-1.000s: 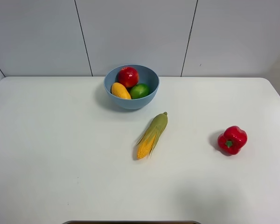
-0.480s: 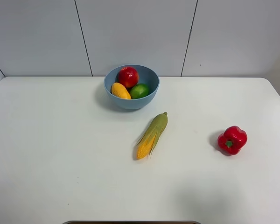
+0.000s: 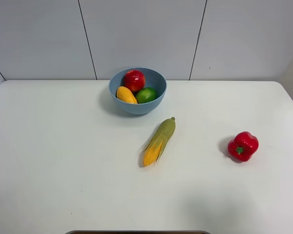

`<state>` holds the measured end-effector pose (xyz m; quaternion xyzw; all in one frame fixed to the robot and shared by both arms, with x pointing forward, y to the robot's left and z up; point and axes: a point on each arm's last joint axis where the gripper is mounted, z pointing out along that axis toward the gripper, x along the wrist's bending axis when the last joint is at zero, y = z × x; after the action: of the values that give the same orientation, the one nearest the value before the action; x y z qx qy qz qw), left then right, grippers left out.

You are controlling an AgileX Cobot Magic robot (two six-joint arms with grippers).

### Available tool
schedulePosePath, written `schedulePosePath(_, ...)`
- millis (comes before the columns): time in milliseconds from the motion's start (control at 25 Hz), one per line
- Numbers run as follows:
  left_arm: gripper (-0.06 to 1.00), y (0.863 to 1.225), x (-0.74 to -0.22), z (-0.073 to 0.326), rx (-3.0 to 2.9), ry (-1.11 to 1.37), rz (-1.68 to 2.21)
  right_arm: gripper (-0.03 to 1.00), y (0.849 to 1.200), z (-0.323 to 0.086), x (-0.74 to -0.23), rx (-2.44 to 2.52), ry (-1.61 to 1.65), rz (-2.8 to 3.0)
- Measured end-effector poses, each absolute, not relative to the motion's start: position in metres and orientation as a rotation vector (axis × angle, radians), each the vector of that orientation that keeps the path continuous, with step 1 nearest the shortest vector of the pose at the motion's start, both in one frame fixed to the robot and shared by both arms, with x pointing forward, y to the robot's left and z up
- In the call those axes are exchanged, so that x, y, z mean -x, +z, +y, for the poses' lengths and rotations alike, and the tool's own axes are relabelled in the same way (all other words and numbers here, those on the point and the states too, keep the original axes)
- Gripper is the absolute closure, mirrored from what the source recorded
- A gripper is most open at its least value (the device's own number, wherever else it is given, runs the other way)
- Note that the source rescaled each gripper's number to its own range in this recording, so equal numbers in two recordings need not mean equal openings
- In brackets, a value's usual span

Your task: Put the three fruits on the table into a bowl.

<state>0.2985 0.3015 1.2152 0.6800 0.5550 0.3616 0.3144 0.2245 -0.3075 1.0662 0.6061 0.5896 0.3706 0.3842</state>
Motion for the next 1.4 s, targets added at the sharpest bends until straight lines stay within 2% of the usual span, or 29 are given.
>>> schedulePosePath(240,-0.05,1.171,-0.271,0.307,-1.748,0.921,1.537,-0.03,1.066,-0.307,-0.225,-1.545,0.945,1.503)
schedulePosePath(400,-0.05,1.135,-0.265,0.308,-1.769,0.895,1.564,-0.03,1.066,-0.307,-0.225,-1.545,0.945,1.503)
schedulePosePath(880,-0.05,1.058,-0.252,0.306,-1.751,0.852,1.543,-0.03,1.066,-0.307,-0.225,-1.545,0.945,1.503)
schedulePosePath(1120,-0.05,1.036,-0.245,0.307,-1.734,0.858,1.533,-0.03,1.066,-0.307,-0.225,-1.545,0.945,1.503)
schedulePosePath(1400,-0.05,1.034,-0.241,0.307,-1.704,0.882,1.507,-0.03,1.066,-0.307,-0.225,-1.545,0.945,1.503)
